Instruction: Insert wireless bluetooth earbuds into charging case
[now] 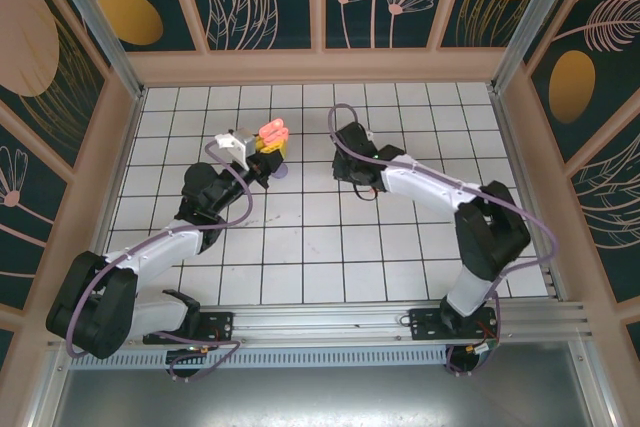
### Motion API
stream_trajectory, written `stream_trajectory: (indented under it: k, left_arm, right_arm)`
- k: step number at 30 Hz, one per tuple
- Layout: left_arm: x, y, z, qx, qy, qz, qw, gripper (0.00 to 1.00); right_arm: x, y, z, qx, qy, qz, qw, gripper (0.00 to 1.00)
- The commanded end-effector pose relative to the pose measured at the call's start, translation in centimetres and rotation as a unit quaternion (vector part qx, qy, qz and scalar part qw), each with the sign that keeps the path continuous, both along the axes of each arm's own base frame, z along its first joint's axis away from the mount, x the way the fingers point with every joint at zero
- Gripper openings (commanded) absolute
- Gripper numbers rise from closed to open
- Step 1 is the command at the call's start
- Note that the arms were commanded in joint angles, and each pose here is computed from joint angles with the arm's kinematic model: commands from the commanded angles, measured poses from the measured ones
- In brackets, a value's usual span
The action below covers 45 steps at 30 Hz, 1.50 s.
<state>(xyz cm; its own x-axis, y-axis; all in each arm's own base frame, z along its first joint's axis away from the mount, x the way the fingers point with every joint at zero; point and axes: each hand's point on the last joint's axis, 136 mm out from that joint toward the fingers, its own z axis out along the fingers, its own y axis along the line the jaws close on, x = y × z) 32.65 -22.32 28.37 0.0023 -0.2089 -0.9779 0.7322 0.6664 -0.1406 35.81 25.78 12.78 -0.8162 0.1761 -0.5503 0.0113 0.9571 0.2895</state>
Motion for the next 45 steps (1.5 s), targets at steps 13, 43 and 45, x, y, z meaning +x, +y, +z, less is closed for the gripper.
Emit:
stream_trajectory:
  k: [13, 43, 45]
  left_arm:
    - [-2.5, -1.1, 1.1, 0.019, -0.054, -0.027, 0.998, 0.00]
    - [-1.2, -6.9, 4.3, 0.068, -0.146, 0.060, 0.985, 0.00]
    - [-1.4, -7.1, 4.7, 0.064, -0.150, 0.050, 0.985, 0.00]
  right_arm:
    - [-2.2, 0.8, 19.5, 0.114, -0.273, 0.066, 0.953, 0.26]
    - [-11.3, 3.5, 28.8, 0.296, -0.454, 0.233, 0.807, 0.27]
    - [-11.4, 4.1, 28.5, 0.300, -0.450, 0.243, 0.805, 0.27]
